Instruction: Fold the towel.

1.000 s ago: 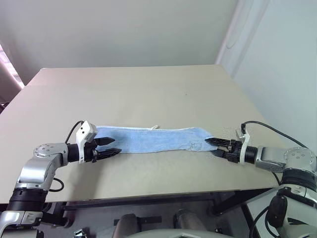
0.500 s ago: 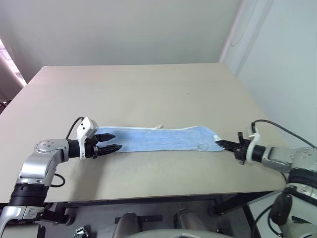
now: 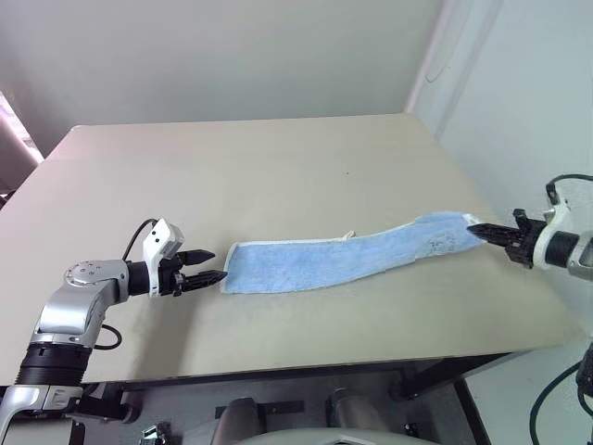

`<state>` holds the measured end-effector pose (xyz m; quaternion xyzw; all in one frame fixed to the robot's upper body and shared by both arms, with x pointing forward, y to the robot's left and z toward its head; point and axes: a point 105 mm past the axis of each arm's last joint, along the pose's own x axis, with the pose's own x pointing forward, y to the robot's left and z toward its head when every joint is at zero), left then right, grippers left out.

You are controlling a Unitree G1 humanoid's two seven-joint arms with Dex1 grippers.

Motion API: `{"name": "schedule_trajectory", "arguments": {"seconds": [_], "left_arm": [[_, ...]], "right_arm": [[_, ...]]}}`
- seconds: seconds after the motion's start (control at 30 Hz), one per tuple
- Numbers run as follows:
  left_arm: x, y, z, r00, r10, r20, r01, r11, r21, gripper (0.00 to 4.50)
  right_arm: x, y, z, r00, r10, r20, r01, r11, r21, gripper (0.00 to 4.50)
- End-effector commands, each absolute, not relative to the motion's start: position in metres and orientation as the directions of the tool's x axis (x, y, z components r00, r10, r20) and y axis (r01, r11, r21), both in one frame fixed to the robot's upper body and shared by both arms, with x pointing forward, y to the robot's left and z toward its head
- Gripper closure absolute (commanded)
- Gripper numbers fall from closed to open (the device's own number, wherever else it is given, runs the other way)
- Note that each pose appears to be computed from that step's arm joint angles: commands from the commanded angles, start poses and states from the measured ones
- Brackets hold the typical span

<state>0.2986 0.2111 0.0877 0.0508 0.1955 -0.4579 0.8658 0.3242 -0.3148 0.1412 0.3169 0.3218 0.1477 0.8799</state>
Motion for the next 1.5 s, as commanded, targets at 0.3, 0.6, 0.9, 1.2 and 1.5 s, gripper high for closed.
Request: {"name": "schedule_trajectory", "arguments": {"seconds": [0.3, 0.6, 0.9, 1.2, 1.5], "left_arm": [[0.301, 0.217, 0.093, 0.527, -0.759, -0.382, 0.805, 0.590, -0.062, 1.23], [0.302, 0.215, 0.092, 0.530, -0.757, -0.382, 0.803, 0.593, -0.062, 1.23], [0.301, 0.214, 0.091, 0.530, -0.754, -0.387, 0.800, 0.596, -0.064, 1.23], [0.301, 0.217, 0.090, 0.541, -0.745, -0.391, 0.791, 0.608, -0.064, 1.23], [0.302, 0.218, 0.089, 0.544, -0.741, -0.395, 0.789, 0.611, -0.059, 1.23]], "right_arm": [[0.298, -0.207, 0.178, 0.453, 0.789, -0.416, -0.570, 0.615, 0.545, 4.45], [0.292, -0.158, 0.146, 0.263, 0.825, -0.500, -0.632, 0.539, 0.557, 4.45], [0.315, -0.130, 0.115, 0.278, 0.787, -0.551, -0.577, 0.596, 0.559, 4.45], [0.315, -0.095, 0.114, 0.292, 0.840, -0.457, -0.663, 0.522, 0.536, 4.45], [0.306, -0.077, 0.100, 0.275, 0.848, -0.453, -0.675, 0.506, 0.537, 3.42]]}}
